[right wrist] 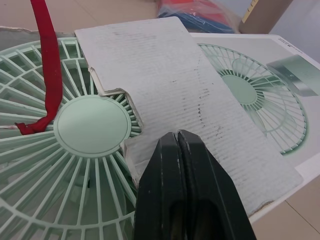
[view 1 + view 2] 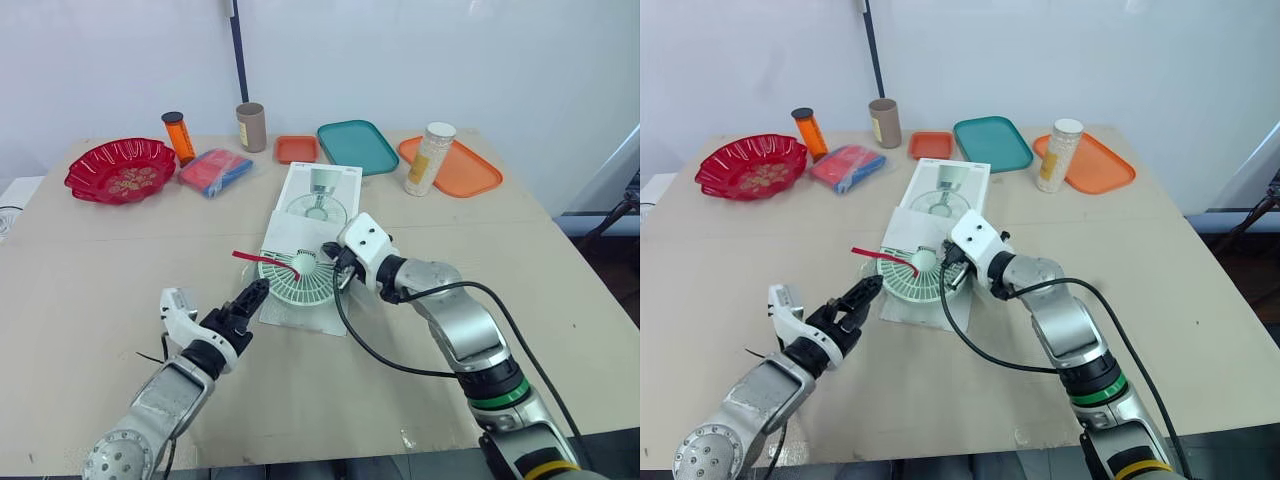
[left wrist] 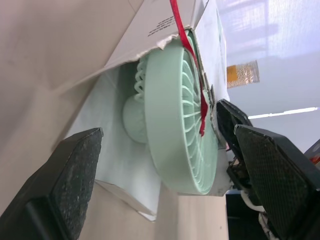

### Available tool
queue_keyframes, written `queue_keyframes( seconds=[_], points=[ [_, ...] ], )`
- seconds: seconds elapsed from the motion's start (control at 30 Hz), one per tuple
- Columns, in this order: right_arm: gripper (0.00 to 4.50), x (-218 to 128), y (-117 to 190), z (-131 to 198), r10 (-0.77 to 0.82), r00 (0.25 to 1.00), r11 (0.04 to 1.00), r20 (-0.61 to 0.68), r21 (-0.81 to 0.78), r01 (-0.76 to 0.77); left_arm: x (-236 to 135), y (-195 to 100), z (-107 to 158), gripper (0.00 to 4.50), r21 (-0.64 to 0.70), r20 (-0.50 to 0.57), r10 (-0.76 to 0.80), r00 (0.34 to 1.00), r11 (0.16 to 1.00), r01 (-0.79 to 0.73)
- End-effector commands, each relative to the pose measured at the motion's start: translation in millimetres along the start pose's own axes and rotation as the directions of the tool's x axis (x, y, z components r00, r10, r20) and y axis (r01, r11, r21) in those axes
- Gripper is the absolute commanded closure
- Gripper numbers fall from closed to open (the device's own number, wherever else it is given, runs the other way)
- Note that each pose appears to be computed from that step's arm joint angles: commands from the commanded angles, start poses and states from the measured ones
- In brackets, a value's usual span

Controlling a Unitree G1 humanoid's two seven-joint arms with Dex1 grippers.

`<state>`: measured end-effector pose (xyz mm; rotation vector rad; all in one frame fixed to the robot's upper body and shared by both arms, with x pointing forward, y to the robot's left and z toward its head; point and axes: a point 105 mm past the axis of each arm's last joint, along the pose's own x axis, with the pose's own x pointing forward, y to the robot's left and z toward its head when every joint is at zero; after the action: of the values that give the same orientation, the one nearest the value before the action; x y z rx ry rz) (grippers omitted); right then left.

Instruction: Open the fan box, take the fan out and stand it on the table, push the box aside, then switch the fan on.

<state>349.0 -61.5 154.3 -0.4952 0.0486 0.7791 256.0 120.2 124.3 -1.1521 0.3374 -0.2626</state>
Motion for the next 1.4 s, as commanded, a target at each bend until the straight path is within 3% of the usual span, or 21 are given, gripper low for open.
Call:
queue_keyframes(
  seconds=[0.03,0.2,0.77,0.9,0.97,1.4],
  points=[
    [4.50,2,1,-22,0.007,0.996,1.000,-0.085,0.015,-0.006,3,-10,2,0.02,-0.009,-0.028,-0.081,0.996,0.997,0.081],
    [4.50,3,1,-22,0.008,0.997,1.000,-0.082,0.011,-0.007,15,-14,-7,0.02,-0.027,-0.078,-0.115,0.990,0.993,0.114],
    [4.50,2,0,-21,0.000,0.997,1.000,-0.079,0.009,0.001,45,-7,-15,0.02,-0.087,-0.077,-0.092,0.993,0.993,0.086],
    [4.50,2,-1,-21,-0.001,0.997,1.000,-0.081,0.010,0.002,45,-2,-17,1.10,-0.092,-0.075,-0.081,0.994,0.993,0.074],
    [4.50,2,0,-21,-0.001,0.997,1.000,-0.081,0.011,0.002,44,-1,-17,1.85,-0.088,-0.075,-0.080,0.994,0.993,0.073],
    [4.50,2,-1,-21,0.000,0.997,1.000,-0.083,0.009,0.001,40,11,-19,1.85,-0.086,-0.066,-0.071,0.995,0.994,0.065]
  ],
)
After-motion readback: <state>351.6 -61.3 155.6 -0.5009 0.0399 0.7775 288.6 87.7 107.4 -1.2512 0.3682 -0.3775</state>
